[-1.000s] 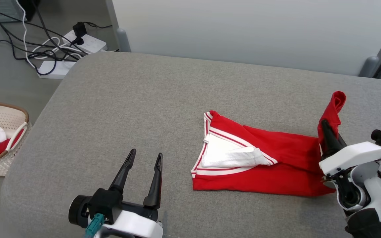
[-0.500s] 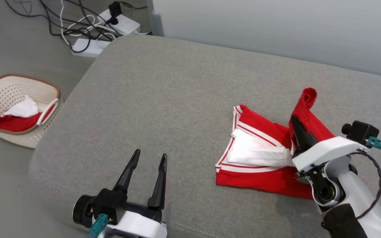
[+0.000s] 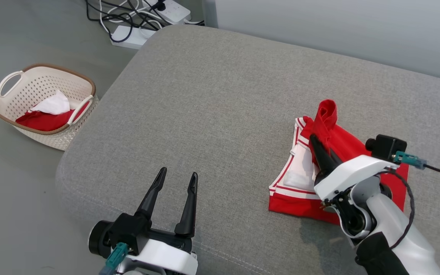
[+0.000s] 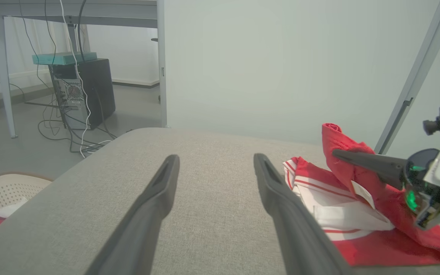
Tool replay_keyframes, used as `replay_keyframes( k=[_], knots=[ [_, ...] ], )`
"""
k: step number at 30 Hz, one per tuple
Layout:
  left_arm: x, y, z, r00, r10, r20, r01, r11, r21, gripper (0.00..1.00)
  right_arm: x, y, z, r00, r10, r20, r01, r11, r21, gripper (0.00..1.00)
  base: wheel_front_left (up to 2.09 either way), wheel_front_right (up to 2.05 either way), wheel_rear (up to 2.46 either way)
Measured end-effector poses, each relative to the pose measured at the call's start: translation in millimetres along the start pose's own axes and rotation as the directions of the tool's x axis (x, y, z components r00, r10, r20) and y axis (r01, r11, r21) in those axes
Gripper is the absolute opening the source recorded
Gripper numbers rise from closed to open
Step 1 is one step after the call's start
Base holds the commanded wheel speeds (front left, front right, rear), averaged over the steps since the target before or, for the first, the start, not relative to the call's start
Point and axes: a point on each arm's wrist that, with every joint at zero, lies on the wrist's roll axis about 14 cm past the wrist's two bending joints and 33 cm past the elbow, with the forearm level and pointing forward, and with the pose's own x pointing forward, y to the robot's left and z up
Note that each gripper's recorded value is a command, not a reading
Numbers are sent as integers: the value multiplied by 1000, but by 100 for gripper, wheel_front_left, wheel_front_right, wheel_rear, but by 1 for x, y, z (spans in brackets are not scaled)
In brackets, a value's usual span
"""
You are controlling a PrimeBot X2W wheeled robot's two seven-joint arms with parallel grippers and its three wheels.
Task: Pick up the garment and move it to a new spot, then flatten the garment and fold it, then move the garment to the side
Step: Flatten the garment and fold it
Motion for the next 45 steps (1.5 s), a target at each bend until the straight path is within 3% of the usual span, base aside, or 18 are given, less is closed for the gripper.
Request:
replay_keyframes(
  k=[7,8,9,10,11,23,29,33,34,38,45],
  knots=[
    [-3,1,-2,1000,9,-8,-9,1000,-5,100,-1,-11,-37,995,-35,-89,32,999,-35,0,0,0,0],
    [-3,1,-2,1000,9,-8,-9,1000,-5,100,0,-12,-36,996,-38,-86,35,999,-36,16,0,0,0],
    [-4,1,-2,1000,10,-8,-10,1000,-5,100,1,-11,-36,996,-38,-80,35,998,-43,43,0,0,0],
    [-4,1,-2,1000,11,-8,-11,1000,-5,100,2,-10,-36,996,-35,-78,32,998,-48,43,0,0,0],
    [-5,2,-1,1000,12,-8,-12,1000,-5,100,3,-8,-36,996,-33,-78,30,999,-46,100,0,0,0],
    [-7,0,3,1000,0,11,0,1000,-7,100,-6,30,-46,995,59,-85,-58,998,17,100,0,0,0],
    [-2,-7,7,999,-27,26,27,1000,-9,100,-12,27,-16,997,70,-15,-72,983,-171,100,0,0,0],
    [4,-16,8,998,-56,32,57,998,-16,100,-23,16,50,984,75,159,-27,958,-286,100,0,0,0],
    [7,-22,8,997,-75,33,75,997,-19,100,-36,9,70,973,69,220,11,939,-343,100,0,0,0],
    [13,-37,8,992,-122,36,123,992,-27,100,-72,-19,69,963,-6,270,108,924,-367,100,0,0,0],
    [18,-61,8,980,-194,40,195,980,-37,100,-116,-39,80,934,-70,351,214,894,-393,100,0,0,0]
  ],
)
